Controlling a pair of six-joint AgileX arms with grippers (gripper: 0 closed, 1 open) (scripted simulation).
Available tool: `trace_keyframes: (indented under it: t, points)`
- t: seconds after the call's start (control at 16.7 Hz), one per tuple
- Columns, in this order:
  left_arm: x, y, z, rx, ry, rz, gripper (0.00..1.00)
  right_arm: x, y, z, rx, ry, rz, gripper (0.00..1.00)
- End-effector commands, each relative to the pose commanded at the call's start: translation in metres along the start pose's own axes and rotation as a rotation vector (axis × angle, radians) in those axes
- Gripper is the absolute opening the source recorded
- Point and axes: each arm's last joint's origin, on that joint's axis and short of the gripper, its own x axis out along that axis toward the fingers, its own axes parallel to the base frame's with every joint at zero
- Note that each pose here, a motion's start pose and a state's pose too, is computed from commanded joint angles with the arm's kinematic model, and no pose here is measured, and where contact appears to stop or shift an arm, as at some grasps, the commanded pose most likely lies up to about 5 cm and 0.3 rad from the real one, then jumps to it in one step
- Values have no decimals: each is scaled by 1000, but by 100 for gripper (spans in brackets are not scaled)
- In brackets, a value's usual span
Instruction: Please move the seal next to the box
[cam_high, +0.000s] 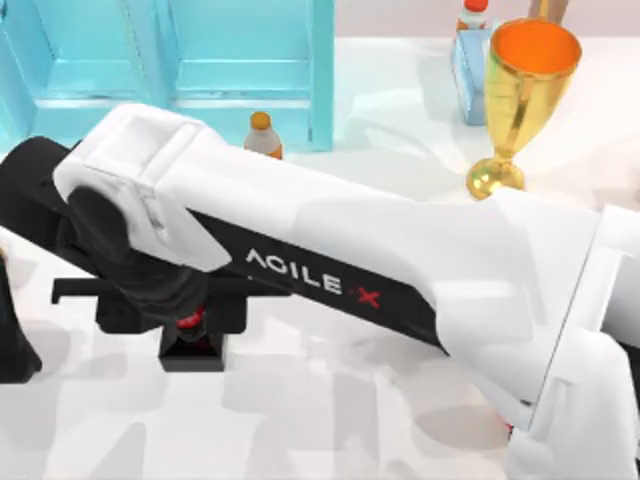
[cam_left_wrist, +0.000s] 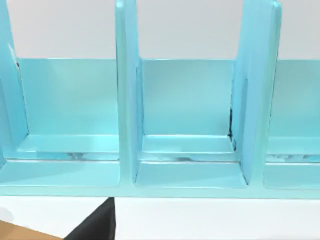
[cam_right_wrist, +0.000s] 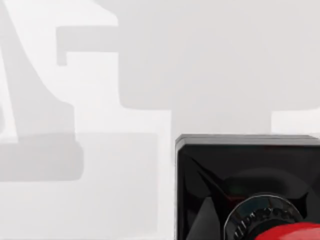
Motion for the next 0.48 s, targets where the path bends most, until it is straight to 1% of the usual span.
trace_keyframes:
  t: [0.24, 0.36, 0.48]
  points:
    - [0, 0, 0, 0, 0, 0, 100, -3, -3, 3, 2, -1, 3, 0]
    - [0, 0, 0, 0, 0, 0, 100, -10, -18, 15, 1, 3, 0, 0]
    - [0, 0, 0, 0, 0, 0, 100, -24, -44, 34, 2, 9, -4, 0]
